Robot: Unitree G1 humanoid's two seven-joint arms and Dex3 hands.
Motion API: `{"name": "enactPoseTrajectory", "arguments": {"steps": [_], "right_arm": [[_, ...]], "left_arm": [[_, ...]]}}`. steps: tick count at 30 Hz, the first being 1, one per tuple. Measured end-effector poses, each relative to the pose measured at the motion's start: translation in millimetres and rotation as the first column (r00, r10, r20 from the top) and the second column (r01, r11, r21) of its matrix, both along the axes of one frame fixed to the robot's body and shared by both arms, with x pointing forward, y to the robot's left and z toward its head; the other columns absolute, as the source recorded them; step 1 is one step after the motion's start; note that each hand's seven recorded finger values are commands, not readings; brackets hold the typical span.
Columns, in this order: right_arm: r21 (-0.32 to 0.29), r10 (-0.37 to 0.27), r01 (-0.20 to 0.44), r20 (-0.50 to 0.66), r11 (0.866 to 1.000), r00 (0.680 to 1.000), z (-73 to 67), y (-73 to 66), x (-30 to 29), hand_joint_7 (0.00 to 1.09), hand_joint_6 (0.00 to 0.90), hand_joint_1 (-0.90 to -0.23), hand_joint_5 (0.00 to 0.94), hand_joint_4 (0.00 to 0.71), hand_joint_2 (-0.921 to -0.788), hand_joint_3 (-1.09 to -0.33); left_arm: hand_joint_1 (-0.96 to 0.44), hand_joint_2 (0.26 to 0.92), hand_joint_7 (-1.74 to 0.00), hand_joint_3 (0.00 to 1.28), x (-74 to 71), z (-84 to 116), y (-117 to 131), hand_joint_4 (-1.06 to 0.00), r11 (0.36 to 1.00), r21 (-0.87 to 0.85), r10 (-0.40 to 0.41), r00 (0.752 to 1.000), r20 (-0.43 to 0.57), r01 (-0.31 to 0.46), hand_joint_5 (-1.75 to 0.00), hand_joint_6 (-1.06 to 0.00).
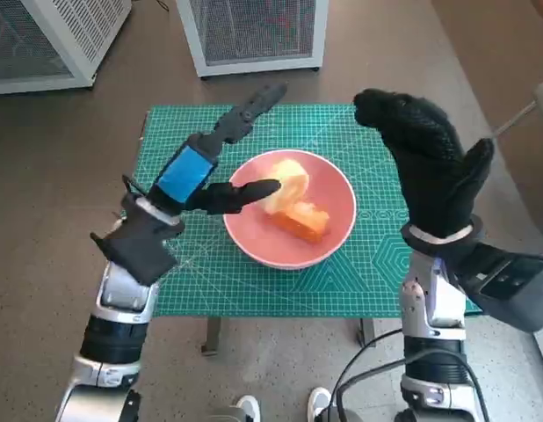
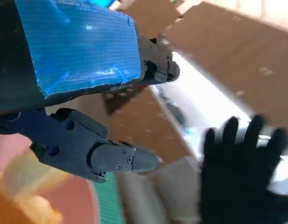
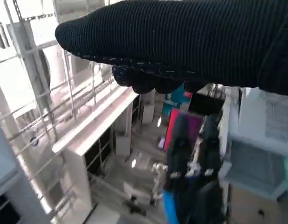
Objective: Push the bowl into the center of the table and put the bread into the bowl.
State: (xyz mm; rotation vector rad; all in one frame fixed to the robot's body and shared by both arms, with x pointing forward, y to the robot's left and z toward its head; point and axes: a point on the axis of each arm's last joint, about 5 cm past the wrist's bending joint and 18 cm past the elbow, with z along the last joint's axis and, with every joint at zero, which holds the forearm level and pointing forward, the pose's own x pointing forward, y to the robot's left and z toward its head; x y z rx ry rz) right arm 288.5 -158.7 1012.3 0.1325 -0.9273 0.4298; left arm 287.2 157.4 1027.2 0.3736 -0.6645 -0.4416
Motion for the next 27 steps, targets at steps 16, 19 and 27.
{"name": "enactPoseTrajectory", "arguments": {"steps": [16,19,27], "right_arm": [[0.000,-0.002,0.002,0.011,1.000,1.000,2.2,0.2,-0.2,0.57,0.101,-0.511,0.013,0.318,-0.921,-0.476],[0.000,-0.002,0.002,0.011,1.000,1.000,2.3,0.0,-0.2,0.57,0.102,-0.509,0.012,0.318,-0.921,-0.477],[-0.005,-0.005,0.005,0.019,1.000,1.000,3.6,-0.9,-0.7,0.56,0.087,-0.518,0.008,0.314,-0.921,-0.472]], "left_arm": [[-0.68,0.921,-0.07,0.36,12.7,-13,5,-0.03,0.991,0.119,0.081,0.991,-0.106,-0.068,0.00,-0.17],[-0.69,0.921,-0.07,0.35,12.0,-11,4,-0.02,0.991,0.117,0.078,0.992,-0.099,-0.066,0.00,-0.16],[-0.71,0.921,-0.07,0.38,9.5,-5,2,-0.01,0.999,0.021,0.041,0.996,-0.073,-0.039,0.00,-0.15]]}}
